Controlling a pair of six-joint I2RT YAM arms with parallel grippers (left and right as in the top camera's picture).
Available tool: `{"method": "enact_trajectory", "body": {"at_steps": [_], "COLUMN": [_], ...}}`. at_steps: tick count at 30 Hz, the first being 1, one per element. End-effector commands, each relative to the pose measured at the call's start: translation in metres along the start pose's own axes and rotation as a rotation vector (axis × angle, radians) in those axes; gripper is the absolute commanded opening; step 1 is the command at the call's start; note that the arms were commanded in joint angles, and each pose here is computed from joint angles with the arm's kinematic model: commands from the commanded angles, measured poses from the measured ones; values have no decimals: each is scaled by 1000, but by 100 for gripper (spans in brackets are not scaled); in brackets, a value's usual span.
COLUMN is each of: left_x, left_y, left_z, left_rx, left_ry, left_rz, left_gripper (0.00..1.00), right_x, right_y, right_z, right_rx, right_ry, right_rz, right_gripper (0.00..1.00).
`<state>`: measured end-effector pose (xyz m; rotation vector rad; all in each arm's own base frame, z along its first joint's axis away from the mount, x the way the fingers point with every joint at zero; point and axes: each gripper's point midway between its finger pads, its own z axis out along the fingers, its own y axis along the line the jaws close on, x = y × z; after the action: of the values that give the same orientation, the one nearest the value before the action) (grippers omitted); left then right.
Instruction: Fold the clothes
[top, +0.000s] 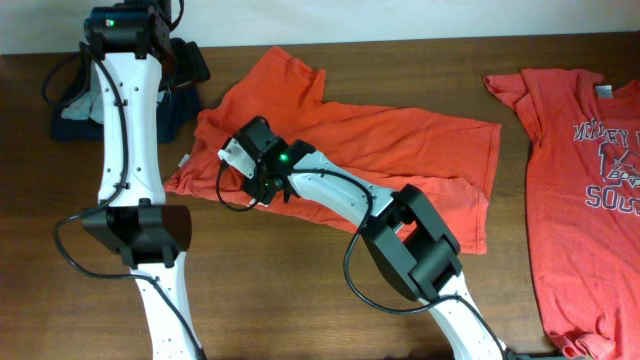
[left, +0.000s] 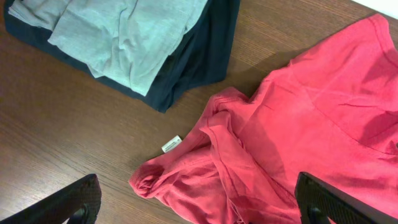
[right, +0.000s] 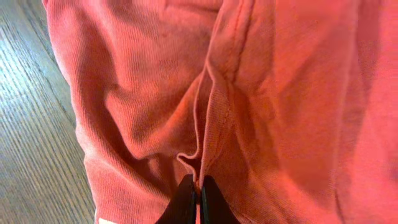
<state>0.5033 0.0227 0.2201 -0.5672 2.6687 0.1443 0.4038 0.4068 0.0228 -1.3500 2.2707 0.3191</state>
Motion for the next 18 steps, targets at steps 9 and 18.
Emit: {"method": "enact_trajectory", "body": {"at_steps": [9,18], "left_x": [-1,-1], "left_y": [-1,-1], "left_z": [-2,-2], "left_rx": [9,9], "left_ry": [-3,-3], "left_rz": [-4,-4], "left_gripper": [99,99], "right_x": [-20,-28], "right_y": [-48,-99], "right_z": [-32,-43], "right_rx": [73,193], "right_ry": [-98,-177], "right_rz": [56,96], "right_gripper": [4,4]}}
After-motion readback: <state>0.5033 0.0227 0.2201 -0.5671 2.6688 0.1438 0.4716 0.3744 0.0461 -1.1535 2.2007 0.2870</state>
